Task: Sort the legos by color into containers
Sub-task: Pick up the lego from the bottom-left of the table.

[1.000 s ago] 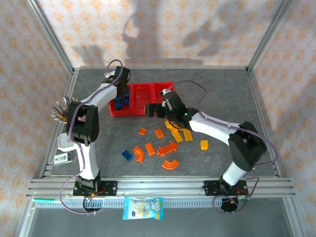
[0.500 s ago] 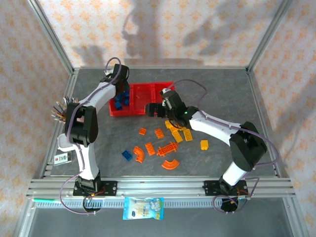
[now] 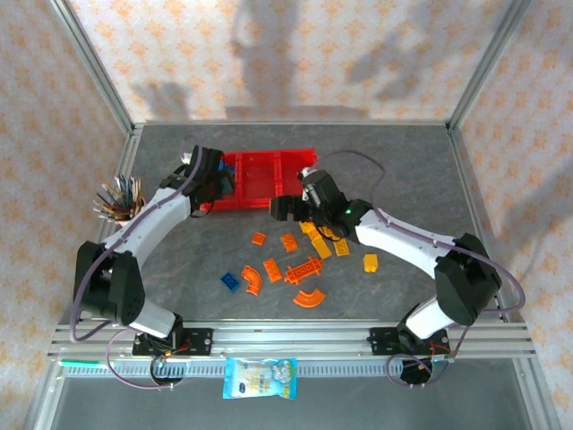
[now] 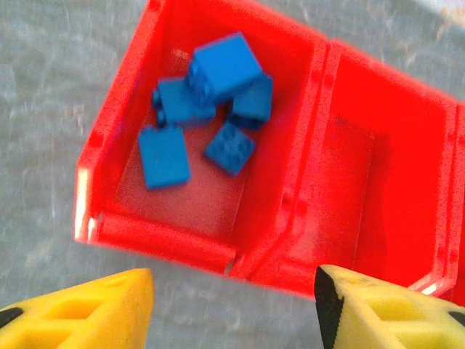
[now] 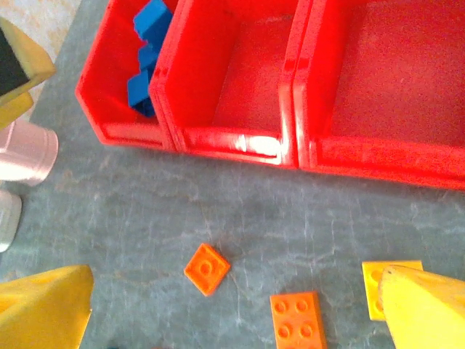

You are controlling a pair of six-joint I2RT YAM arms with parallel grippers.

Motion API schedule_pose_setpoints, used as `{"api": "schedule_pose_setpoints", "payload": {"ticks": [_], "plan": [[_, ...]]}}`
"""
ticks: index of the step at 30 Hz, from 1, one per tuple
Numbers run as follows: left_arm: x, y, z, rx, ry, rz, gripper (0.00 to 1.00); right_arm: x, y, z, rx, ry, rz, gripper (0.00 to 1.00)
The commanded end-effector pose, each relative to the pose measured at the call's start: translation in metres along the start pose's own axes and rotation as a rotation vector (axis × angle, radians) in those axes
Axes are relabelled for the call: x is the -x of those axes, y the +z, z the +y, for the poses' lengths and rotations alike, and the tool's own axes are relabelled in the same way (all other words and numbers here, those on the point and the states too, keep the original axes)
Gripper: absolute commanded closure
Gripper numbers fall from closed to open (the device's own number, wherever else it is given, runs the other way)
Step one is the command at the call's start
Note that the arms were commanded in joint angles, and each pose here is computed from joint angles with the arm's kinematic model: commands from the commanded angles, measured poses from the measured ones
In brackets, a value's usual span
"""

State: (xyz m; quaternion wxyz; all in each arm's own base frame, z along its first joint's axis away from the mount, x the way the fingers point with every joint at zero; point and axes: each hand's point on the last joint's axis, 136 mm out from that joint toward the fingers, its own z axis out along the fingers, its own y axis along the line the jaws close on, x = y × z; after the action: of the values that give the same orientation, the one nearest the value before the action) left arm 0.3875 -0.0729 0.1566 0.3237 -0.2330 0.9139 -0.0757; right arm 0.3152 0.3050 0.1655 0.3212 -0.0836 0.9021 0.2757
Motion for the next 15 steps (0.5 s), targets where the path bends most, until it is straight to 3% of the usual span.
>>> {"api": "schedule_pose_setpoints", "payload": {"ticks": [1, 15], "plan": [[-0.029, -0.020, 0.013, 0.031, 0.003, 0.032, 0.38, -0.024, -0.008, 0.008, 0.035, -0.057, 0.055, 0.00], [-0.156, -0.058, 0.037, 0.060, -0.067, 0.197, 0.36, -0.103, -0.011, 0.021, 0.157, -0.123, 0.127, 0.00]]}}
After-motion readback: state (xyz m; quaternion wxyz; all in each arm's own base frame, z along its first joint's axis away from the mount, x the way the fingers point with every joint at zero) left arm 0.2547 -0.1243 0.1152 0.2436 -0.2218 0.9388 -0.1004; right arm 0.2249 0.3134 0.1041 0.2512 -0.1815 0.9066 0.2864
